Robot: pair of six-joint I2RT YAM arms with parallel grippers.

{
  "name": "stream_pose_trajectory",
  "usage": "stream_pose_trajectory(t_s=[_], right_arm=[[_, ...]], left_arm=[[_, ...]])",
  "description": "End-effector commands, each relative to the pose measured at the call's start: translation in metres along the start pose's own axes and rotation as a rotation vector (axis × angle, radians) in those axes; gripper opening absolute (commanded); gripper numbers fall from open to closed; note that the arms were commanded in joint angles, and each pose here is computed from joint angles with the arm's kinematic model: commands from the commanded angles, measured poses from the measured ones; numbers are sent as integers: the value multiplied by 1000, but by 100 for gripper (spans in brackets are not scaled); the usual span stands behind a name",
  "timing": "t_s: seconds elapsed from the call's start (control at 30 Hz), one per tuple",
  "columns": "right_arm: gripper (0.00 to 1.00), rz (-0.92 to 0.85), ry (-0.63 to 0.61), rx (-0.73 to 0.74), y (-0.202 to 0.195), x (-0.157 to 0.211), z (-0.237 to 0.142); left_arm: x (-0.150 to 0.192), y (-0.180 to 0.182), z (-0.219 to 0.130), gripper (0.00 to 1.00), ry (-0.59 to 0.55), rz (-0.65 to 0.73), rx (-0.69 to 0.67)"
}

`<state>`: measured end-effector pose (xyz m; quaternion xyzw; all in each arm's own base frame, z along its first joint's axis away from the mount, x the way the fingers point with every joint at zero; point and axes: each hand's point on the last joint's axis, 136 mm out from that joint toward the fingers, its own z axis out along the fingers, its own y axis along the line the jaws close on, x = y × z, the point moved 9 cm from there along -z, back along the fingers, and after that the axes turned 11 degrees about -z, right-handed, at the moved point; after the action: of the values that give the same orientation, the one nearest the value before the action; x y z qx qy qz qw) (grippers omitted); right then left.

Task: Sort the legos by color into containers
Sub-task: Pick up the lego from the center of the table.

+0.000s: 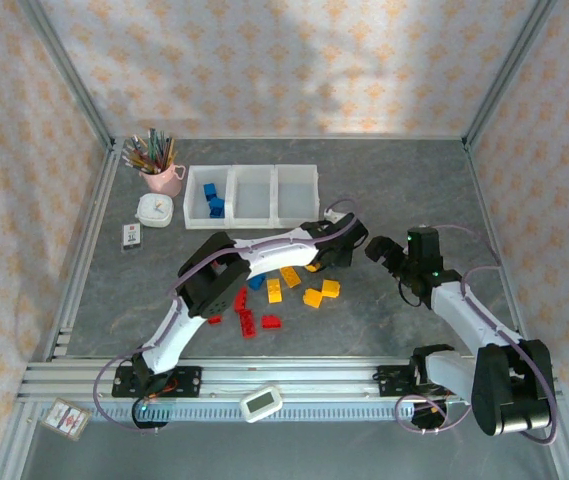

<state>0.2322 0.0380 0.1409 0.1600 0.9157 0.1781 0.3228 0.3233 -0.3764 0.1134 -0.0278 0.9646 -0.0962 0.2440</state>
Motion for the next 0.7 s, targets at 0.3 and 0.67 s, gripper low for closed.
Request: stream_pose_trajectory(t_s=[0.3,0.67], right_arm=[[100,-4,-31,-14,0,-2,-3],[100,-23,-39,-23,3,-5,-5]], left_arm=[[13,6,11,55,32,57,-91],[1,-1,-2,37,-7,60,-52]])
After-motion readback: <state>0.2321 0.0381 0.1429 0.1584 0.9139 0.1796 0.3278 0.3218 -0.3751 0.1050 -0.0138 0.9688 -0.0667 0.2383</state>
